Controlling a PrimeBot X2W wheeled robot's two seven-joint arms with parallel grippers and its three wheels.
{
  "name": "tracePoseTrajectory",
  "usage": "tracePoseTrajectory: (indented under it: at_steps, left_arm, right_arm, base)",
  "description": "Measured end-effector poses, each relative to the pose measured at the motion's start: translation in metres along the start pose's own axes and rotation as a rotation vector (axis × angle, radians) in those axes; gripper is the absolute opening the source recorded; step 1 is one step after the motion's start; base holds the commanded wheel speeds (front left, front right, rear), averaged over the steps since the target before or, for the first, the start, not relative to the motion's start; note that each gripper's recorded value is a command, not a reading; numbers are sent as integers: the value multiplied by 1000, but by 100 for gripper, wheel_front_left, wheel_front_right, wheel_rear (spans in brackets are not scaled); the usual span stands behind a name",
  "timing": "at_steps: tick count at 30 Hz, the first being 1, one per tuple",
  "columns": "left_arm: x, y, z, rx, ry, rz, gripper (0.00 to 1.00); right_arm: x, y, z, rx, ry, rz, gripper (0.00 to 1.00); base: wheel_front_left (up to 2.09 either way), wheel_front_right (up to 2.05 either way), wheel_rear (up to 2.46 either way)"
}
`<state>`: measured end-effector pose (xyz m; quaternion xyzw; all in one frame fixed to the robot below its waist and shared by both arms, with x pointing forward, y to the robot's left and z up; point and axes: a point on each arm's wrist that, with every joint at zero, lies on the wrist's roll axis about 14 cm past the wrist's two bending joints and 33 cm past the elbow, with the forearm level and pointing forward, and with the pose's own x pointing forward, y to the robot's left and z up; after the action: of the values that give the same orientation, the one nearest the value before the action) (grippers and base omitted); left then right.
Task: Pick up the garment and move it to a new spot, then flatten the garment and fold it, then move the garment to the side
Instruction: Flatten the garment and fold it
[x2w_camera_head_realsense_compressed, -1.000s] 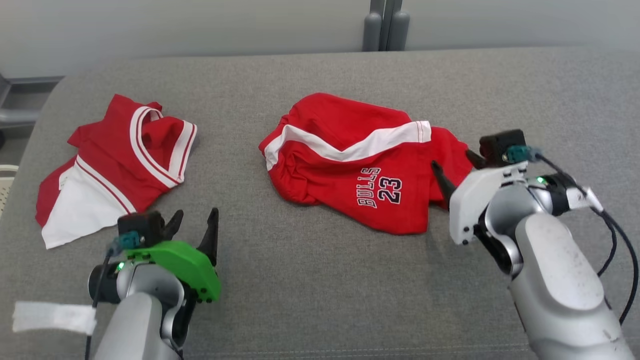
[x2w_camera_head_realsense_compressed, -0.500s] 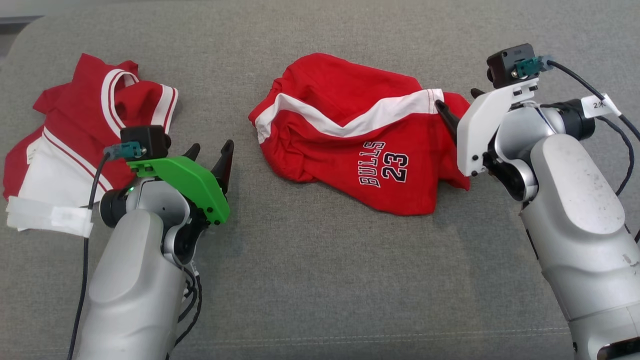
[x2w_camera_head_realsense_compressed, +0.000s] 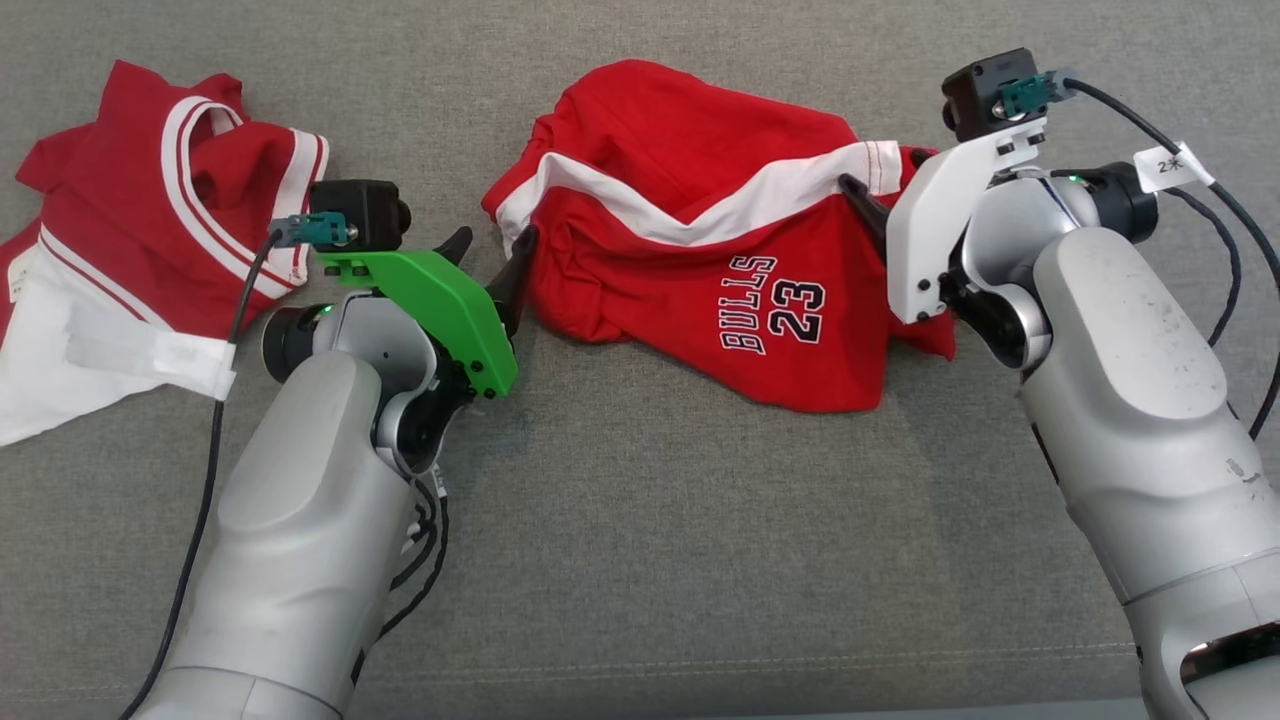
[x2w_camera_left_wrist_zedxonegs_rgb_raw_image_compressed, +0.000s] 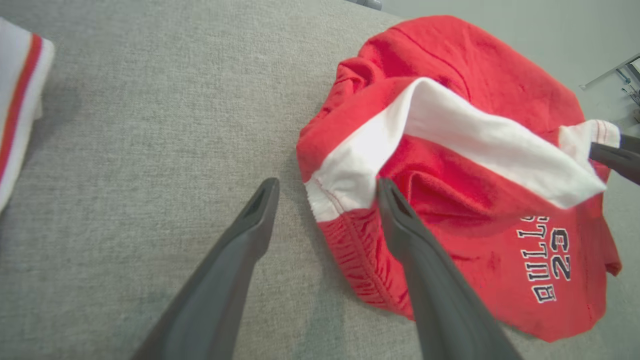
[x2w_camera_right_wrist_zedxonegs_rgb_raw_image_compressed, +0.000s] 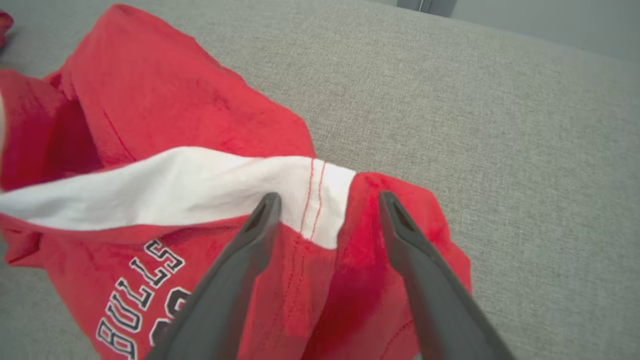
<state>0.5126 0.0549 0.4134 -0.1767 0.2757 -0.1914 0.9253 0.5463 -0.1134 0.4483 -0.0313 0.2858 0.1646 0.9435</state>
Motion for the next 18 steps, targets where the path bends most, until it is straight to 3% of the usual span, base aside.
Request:
tracePoseTrajectory:
  at_steps: [14,15,16,17,18]
  left_arm:
    - [13,23,-12,-38,51,54,100]
    - [14,22,-13,-37,55,50,100]
    - [15,20,-14,-34,58,46,100]
    - [17,19,-14,-35,58,41,91]
    - [17,18,-14,-30,52,38,36]
  right_arm:
    - [13,0,-1,-22,0,17,100]
    - [14,1,-2,-22,4,19,96]
    - [15,1,-2,-23,4,23,61]
    - [16,3,-1,-22,1,28,38]
    - [17,4,-1,-24,3,33,22]
  base:
    - [0,0,0]
    - [0,0,0]
    - [0,0,0]
    - [0,0,0]
    - [0,0,0]
